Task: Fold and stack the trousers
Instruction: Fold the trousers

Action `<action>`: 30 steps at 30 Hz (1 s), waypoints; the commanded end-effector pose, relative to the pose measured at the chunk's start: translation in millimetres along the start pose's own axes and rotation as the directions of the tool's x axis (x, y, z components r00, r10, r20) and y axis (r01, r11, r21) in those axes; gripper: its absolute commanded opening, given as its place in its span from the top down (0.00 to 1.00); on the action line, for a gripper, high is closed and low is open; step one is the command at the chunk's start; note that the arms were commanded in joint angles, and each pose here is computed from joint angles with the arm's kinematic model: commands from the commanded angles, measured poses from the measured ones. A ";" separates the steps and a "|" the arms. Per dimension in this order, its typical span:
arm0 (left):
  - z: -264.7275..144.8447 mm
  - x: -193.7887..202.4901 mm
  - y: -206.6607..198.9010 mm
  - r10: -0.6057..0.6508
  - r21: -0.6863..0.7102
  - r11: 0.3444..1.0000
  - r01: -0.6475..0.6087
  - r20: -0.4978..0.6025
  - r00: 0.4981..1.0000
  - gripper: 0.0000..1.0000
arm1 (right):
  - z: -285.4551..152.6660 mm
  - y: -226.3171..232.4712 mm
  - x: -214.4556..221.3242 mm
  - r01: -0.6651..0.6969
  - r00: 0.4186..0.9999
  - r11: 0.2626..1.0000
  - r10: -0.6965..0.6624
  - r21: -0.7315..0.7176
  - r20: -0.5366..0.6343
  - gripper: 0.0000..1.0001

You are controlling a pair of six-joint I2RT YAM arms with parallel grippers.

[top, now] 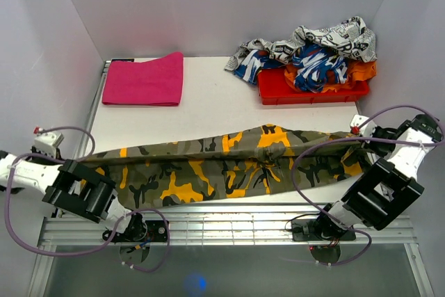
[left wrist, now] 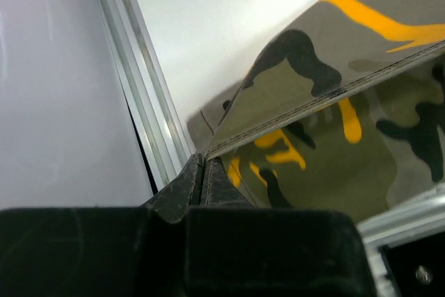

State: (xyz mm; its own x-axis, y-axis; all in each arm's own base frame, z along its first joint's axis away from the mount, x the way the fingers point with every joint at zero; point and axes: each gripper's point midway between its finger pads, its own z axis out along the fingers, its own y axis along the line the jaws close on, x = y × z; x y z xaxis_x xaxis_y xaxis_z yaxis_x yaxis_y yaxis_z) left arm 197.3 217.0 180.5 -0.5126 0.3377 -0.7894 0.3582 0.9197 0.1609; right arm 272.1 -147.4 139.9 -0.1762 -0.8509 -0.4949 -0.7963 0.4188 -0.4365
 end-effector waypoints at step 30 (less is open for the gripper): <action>70.9 143.6 -14.5 0.091 0.038 0.996 -0.086 -0.621 0.779 1.00 | 37.8 76.3 111.4 -0.055 0.905 0.944 -0.090 -0.325 -0.415 0.92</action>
State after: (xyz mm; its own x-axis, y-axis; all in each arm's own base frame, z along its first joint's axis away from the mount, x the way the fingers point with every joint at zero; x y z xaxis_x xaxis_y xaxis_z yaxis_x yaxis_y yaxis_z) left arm 92.9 187.9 5.3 -0.8565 0.5035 -0.1136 0.5096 0.8599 -0.0311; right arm 208.6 -168.8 21.6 -0.3038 -0.9260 -0.2241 -0.9348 0.3352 -0.1179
